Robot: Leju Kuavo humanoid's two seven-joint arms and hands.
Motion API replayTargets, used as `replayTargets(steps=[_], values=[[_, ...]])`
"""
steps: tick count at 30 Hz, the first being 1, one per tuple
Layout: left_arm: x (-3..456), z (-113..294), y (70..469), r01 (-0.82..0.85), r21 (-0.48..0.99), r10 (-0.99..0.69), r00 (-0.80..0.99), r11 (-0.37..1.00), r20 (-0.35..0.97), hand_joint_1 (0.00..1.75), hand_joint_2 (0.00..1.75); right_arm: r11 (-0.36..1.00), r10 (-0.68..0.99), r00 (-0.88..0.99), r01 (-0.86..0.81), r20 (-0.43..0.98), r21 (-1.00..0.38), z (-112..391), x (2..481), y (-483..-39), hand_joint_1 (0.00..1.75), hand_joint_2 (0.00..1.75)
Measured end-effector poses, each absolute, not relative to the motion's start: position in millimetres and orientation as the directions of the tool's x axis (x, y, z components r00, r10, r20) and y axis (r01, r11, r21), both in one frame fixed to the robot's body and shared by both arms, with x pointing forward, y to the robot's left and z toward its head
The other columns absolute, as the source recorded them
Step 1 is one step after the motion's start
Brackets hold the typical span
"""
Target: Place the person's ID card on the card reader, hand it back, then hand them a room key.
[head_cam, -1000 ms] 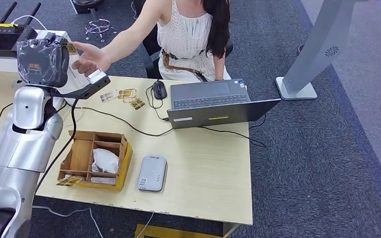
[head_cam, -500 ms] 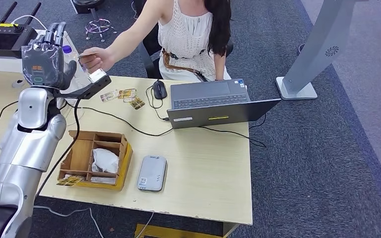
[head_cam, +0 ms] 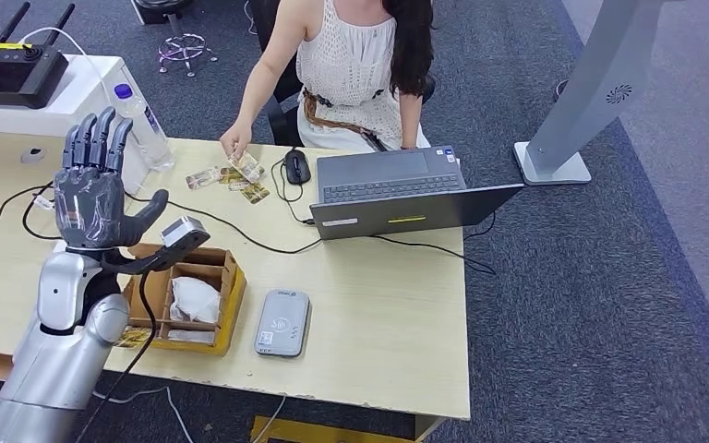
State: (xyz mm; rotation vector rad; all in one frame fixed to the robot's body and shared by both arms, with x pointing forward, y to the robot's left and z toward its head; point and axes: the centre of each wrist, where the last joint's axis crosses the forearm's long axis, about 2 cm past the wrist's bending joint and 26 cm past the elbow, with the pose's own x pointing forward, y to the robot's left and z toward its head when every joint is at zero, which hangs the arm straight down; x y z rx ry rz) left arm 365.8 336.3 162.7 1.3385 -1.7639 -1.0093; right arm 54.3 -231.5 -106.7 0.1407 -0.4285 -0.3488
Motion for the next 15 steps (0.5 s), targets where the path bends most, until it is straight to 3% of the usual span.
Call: replayTargets(steps=[6,11,15], values=[[345,158,341,-0.443,0.867,-0.956,-0.269,0.230,0.116,0.00,1.75,0.924,-0.378,0.842,0.320,0.384,0.208,-107,54,-232,0.00,1.75],[262,135,368,-0.444,0.768,-0.874,-0.377,0.462,0.307,0.00,1.75,0.900,-0.436,0.812,0.383,0.388,0.210,-108,47,-233,0.00,1.75],[206,141,396,-0.397,0.608,-0.720,-0.481,0.688,0.501,0.00,1.75,0.880,-0.475,0.785,0.425,0.396,0.212,-108,43,-235,0.00,1.75]])
